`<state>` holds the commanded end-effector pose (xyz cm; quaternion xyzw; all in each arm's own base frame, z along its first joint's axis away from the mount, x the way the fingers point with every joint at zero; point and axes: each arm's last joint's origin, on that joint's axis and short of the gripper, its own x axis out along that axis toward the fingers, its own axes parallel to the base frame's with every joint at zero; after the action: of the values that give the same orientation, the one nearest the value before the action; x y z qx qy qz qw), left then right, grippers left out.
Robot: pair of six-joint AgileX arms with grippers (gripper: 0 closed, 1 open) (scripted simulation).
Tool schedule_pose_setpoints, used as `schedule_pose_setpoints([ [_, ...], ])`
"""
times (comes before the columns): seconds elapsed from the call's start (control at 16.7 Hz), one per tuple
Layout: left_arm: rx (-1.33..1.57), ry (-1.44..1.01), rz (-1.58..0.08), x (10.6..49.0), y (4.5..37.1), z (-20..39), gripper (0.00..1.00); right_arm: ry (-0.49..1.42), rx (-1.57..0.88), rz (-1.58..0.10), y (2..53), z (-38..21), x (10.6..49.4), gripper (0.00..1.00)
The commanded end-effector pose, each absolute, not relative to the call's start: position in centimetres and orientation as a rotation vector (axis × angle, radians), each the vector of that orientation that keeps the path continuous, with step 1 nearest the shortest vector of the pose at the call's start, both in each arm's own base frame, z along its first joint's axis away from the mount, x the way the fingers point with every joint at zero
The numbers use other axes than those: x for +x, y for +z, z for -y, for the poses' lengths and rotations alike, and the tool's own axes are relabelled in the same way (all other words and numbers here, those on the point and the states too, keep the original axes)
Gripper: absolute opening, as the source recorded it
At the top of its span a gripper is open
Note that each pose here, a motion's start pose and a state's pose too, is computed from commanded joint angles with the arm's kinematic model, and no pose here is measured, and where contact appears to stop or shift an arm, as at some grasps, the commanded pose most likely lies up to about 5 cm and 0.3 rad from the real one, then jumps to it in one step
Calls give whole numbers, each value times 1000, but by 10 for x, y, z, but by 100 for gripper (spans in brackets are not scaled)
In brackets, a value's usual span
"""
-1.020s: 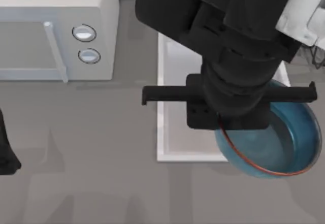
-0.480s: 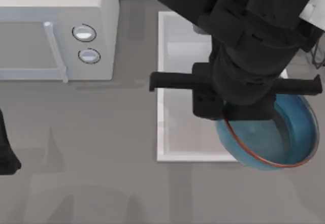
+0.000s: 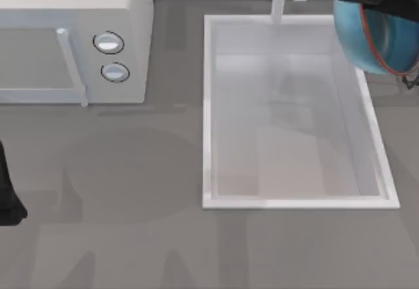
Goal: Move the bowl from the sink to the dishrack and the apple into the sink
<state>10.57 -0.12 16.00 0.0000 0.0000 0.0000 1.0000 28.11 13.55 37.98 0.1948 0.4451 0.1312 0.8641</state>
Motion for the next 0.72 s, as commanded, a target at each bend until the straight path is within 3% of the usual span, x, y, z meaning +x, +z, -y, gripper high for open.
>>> schedule_pose_setpoints([
  [0.24,0,0,0,106,160,1,100,253,371,-517,394,-36,309,0],
  [0.42,0,0,0,106,160,1,100,157,237,-250,404,35,305,0],
  [0.72,0,0,0,106,160,1,100,7,24,-20,417,101,282,0],
])
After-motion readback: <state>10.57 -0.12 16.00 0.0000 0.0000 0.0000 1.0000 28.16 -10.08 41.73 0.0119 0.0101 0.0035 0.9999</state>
